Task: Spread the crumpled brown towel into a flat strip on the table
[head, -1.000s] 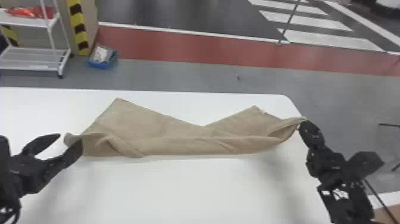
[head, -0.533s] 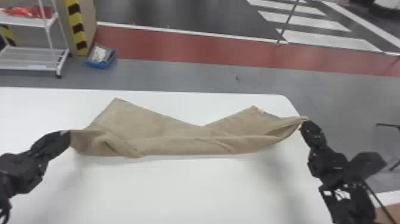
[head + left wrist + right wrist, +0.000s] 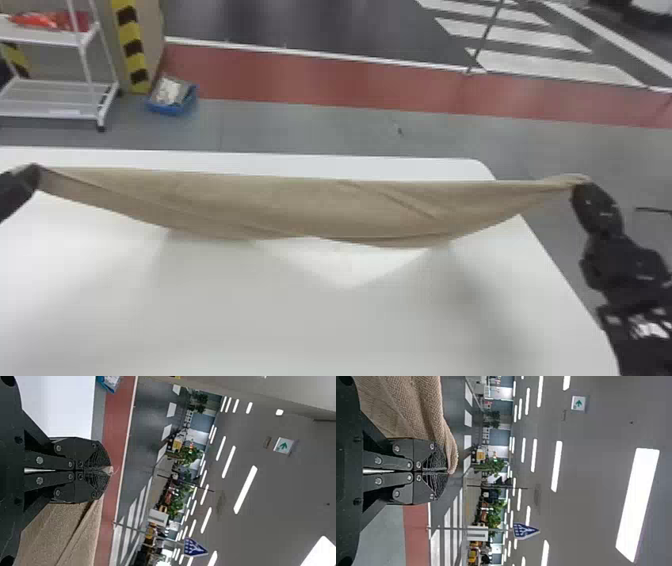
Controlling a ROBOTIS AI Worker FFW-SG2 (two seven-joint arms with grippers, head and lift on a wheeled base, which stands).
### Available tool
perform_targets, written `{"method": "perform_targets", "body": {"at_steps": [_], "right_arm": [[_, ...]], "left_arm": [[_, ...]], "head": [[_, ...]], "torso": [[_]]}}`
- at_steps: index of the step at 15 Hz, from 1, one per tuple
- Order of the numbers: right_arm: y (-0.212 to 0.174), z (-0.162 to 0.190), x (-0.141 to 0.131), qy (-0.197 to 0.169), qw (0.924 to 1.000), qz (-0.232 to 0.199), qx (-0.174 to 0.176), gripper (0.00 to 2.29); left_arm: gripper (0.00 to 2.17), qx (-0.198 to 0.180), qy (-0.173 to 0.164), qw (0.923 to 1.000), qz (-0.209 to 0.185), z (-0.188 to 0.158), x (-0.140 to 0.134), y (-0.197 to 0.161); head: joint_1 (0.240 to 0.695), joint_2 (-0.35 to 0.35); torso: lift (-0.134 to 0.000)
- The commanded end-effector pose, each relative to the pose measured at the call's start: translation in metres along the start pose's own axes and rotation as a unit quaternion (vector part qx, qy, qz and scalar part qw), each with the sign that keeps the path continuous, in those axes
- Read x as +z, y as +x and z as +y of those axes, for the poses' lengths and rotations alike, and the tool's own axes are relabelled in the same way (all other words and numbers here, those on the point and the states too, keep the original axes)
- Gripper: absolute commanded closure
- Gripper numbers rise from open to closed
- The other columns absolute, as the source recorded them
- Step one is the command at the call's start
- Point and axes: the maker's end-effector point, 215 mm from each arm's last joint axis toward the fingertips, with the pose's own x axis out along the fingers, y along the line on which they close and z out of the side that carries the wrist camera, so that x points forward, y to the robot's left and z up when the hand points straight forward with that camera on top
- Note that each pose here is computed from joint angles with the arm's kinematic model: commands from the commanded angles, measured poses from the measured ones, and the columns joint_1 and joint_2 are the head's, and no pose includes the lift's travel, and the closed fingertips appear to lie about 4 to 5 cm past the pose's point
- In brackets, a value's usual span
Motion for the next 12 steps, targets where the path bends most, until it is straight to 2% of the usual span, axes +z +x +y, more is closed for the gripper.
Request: {"method": "perform_targets", "body": {"at_steps": [1, 2, 4, 5, 7, 8, 9, 10, 11, 12], "right_arm": [[-0.012, -0.009, 0.042, 0.009, 0.9998, -0.017, -0.006, 1.77], [-0.015, -0.012, 0.046, 0.025, 0.9997, 0.004, -0.005, 1.77], [-0.014, -0.018, 0.030, 0.052, 0.9964, 0.062, -0.027, 1.76], [-0.005, -0.020, 0.019, 0.046, 0.9946, 0.083, -0.042, 1.76], [0.017, 0.003, -0.061, 0.048, 0.9799, 0.188, -0.046, 1.76], [0.026, 0.013, -0.103, 0.056, 0.9724, 0.221, -0.050, 1.76], [0.036, 0.013, -0.134, 0.058, 0.9681, 0.234, -0.068, 1.76], [0.047, 0.021, -0.153, 0.056, 0.9678, 0.235, -0.071, 1.75], [0.061, 0.025, -0.165, 0.053, 0.9692, 0.227, -0.080, 1.56], [0.075, 0.025, -0.165, 0.053, 0.9733, 0.208, -0.082, 1.54]], "left_arm": [[1.80, -0.001, -0.030, 0.9993, -0.024, 0.012, 0.019, -0.012], [1.80, -0.009, -0.044, 0.9985, -0.033, 0.014, 0.026, -0.016], [1.80, -0.015, -0.040, 0.9984, -0.036, 0.012, 0.032, -0.019], [1.80, -0.021, -0.037, 0.9985, -0.034, 0.009, 0.032, -0.017], [1.80, -0.030, -0.027, 0.9989, -0.023, 0.000, 0.024, -0.011], [1.80, -0.035, -0.017, 0.9992, -0.011, -0.008, 0.015, -0.007], [1.80, -0.038, -0.011, 0.9992, -0.003, -0.013, 0.006, -0.004], [1.80, -0.039, -0.009, 0.9992, 0.003, -0.015, 0.001, -0.003], [1.80, -0.039, -0.005, 0.9992, 0.008, -0.016, -0.004, -0.001], [1.80, -0.041, -0.002, 0.9991, 0.012, -0.019, -0.007, 0.001]], "head": [[0.695, -0.242], [0.695, -0.242], [0.695, -0.236], [0.695, -0.238], [0.695, -0.245], [0.695, -0.241], [0.695, -0.238], [0.695, -0.239], [0.695, -0.242], [0.695, -0.243]], "torso": [[-0.124], [-0.124], [-0.124], [-0.124], [-0.124], [-0.124], [-0.124], [-0.124], [-0.124], [-0.124]]}}
